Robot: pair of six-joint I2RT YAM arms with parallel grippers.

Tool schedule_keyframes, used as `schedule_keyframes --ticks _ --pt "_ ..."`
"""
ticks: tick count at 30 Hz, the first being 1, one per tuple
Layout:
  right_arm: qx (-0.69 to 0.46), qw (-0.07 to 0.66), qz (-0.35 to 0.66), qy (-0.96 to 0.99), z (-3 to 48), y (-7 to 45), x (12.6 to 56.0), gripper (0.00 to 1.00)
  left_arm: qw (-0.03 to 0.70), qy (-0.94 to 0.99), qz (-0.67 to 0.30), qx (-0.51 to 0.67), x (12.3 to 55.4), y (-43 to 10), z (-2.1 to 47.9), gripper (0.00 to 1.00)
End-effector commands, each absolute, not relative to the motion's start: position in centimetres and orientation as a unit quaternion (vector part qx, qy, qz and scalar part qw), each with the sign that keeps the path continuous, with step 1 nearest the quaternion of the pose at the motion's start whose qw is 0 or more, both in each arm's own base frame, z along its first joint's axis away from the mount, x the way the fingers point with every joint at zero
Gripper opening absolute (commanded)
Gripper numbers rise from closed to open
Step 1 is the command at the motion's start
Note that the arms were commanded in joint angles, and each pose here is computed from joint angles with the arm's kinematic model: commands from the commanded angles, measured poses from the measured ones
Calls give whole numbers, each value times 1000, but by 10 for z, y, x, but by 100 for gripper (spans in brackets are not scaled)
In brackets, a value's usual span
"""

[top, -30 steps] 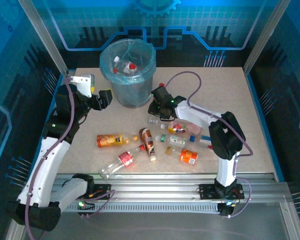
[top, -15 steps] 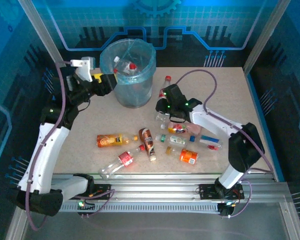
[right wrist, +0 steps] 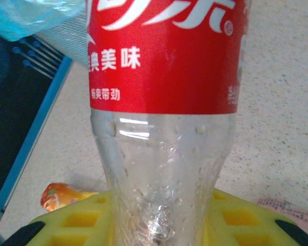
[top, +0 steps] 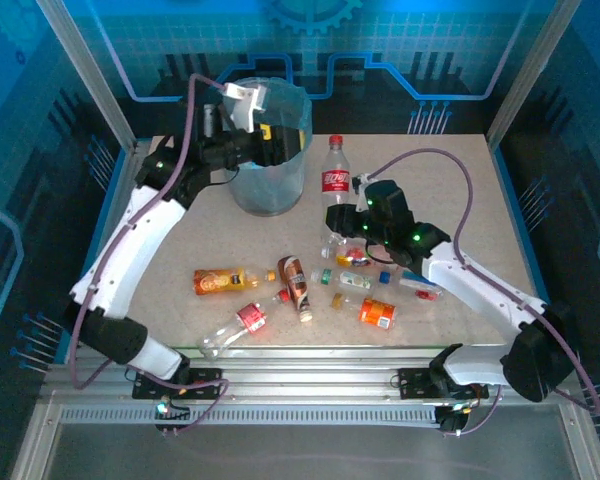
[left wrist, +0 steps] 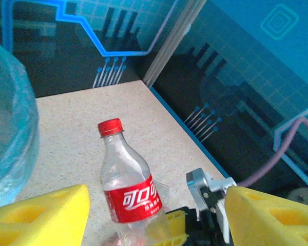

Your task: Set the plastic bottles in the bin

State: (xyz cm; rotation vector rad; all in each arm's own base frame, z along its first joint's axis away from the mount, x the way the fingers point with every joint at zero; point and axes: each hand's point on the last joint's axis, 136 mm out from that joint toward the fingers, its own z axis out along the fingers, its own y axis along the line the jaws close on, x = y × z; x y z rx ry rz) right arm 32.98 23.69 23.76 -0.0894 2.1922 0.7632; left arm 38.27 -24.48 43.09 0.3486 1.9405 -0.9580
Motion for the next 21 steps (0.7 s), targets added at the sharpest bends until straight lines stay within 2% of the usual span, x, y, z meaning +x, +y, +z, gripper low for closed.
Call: schedule_keyframes --ticks 1,6,14,16,18,21 --pt "-95 446 338 823 271 247 321 36 423 781 -430 164 375 -267 436 71" --pt "-146 481 369 782 299 258 299 35 399 779 -453 168 376 -285 434 69" --pt "-178 496 390 755 316 268 283 35 392 786 -446 170 372 -284 430 49" --pt "-182 497 392 752 318 269 282 36 395 785 -445 173 371 -283 431 49" --pt "-186 498 395 749 322 271 281 35 402 786 -438 171 371 -280 433 55" --pt "-193 499 400 745 326 273 278 35 417 787 -424 164 373 -274 434 57"
